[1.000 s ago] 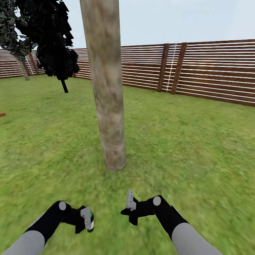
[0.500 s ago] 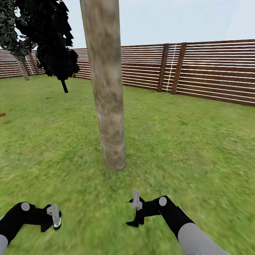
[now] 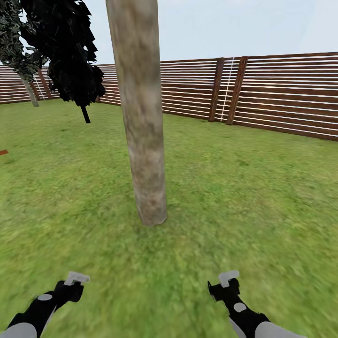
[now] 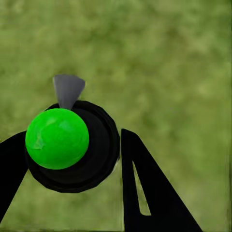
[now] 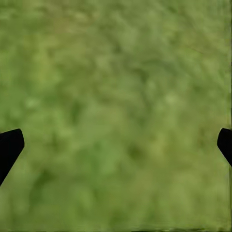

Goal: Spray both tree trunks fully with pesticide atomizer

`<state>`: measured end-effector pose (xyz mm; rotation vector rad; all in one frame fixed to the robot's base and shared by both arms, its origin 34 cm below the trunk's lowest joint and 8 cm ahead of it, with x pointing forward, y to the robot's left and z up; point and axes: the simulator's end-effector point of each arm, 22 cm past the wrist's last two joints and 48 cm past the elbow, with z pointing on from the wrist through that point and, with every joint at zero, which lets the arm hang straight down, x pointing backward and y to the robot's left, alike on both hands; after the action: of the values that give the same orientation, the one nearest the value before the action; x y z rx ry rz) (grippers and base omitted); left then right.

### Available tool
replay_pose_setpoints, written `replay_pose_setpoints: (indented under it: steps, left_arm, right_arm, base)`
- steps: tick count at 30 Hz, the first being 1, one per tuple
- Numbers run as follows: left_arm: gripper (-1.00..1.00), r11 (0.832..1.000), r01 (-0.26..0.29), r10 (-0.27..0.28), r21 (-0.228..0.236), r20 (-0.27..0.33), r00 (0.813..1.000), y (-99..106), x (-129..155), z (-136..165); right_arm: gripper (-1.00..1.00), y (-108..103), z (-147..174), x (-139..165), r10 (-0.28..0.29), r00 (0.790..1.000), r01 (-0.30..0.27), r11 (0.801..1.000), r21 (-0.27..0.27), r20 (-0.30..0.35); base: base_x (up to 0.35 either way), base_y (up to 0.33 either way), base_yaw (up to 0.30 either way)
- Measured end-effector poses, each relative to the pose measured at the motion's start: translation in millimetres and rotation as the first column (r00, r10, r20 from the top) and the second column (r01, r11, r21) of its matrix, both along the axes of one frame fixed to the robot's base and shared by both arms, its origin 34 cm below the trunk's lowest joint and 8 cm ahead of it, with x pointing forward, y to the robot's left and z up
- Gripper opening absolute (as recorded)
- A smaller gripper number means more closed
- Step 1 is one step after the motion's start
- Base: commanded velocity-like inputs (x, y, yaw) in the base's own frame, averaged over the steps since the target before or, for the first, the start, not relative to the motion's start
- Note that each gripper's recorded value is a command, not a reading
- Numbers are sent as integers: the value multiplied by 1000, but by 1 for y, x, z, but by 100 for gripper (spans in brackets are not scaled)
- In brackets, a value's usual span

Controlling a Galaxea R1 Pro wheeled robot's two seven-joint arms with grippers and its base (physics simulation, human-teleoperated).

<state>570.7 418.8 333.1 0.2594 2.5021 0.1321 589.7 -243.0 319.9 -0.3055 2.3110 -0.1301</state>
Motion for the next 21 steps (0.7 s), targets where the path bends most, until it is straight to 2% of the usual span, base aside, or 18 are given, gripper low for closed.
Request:
replay_pose_setpoints:
  steps: [2, 4, 6, 9, 13, 18, 21]
  left_arm:
    - [-100, 1000, -30, 30, 1, -24, 999, -18, -9, -14]
    - [-100, 999, -53, 53, 6, -35, 998, -32, -14, -23]
    - [-100, 998, -64, 64, 12, -36, 997, -36, -16, -26]
    - [-100, 998, -63, 64, 4, -39, 997, -40, -17, -27]
    - [-100, 998, -67, 67, 0, -40, 997, -44, -16, -27]
    - [-100, 995, -94, 95, 11, -105, 990, -40, -26, -33]
    - [-100, 994, -105, 107, 24, -111, 988, -38, -27, -33]
  right_arm:
    - [100, -33, -4, -12, -85, 996, 85, 996, -8, 9]
    - [100, -73, -6, -25, -118, 993, 119, 992, -41, 27]
    - [100, -98, -8, -38, -125, 992, 127, 989, -70, 29]
    - [100, -102, -12, -49, -125, 992, 126, 989, -78, 19]
    - [100, -97, -16, -54, -124, 992, 125, 990, -72, 9]
    - [100, -91, -17, -56, -127, 992, 128, 990, -62, 7]
    - [100, -97, -17, -56, -173, 985, 173, 984, -47, 9]
  base:
    - [0, 0, 0]
    - [0, 0, 0]
    - [0, 0, 0]
    - [0, 0, 0]
    - [0, 0, 0]
    - [113, -153, 0]
    - [159, -225, 0]
